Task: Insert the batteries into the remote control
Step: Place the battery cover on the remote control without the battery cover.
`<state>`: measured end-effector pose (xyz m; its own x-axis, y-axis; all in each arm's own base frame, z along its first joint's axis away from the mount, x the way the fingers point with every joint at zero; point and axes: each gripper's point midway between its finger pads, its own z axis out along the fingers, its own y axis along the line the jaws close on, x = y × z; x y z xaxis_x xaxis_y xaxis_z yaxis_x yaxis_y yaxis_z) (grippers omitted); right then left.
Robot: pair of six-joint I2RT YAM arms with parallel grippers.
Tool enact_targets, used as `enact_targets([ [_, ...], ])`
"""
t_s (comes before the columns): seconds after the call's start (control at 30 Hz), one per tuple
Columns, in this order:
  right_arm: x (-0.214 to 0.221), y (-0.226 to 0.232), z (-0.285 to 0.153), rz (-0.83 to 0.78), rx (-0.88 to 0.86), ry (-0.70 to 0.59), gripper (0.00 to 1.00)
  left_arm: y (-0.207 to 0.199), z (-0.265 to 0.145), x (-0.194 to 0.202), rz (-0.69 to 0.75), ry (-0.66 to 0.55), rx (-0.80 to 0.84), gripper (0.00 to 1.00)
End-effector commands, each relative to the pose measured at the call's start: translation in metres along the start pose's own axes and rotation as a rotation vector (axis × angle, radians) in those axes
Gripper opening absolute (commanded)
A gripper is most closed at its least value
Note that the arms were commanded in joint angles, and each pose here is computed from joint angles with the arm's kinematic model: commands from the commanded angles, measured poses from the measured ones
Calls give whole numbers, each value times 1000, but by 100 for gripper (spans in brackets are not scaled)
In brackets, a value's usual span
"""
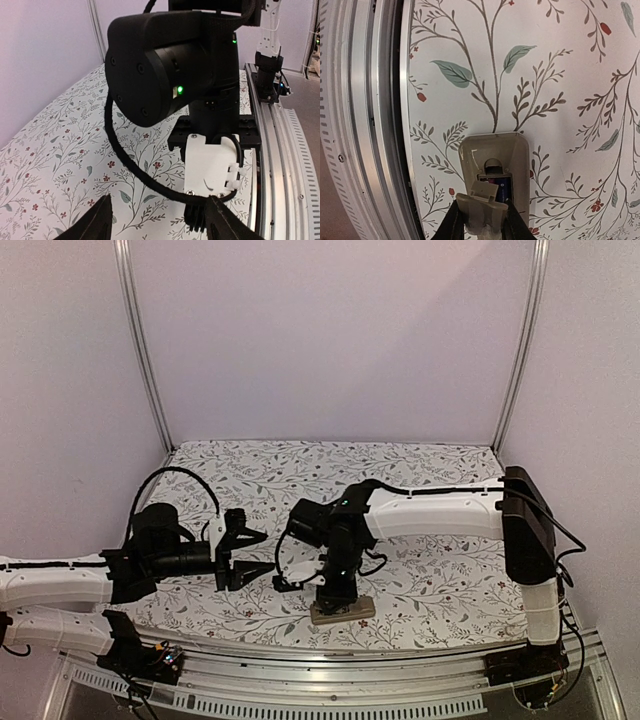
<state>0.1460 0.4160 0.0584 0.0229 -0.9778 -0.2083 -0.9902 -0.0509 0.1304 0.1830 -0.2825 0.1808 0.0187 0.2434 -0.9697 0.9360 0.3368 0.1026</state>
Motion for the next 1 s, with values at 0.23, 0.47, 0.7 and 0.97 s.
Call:
enact_targets([
  [0.23, 16, -6, 18, -42, 4, 91, 11, 4, 1, 8, 2, 17, -14, 63],
  [0.47, 23, -10, 17, -46, 39, 110, 12, 4, 1, 9, -2, 15, -13, 63],
  [0.7, 21, -11, 21, -58, 28, 113, 14, 4, 1, 9, 1, 16, -12, 63],
  [0.97, 19, -12, 22, -62, 28, 111, 25, 3, 1, 10, -3, 17, -10, 63],
])
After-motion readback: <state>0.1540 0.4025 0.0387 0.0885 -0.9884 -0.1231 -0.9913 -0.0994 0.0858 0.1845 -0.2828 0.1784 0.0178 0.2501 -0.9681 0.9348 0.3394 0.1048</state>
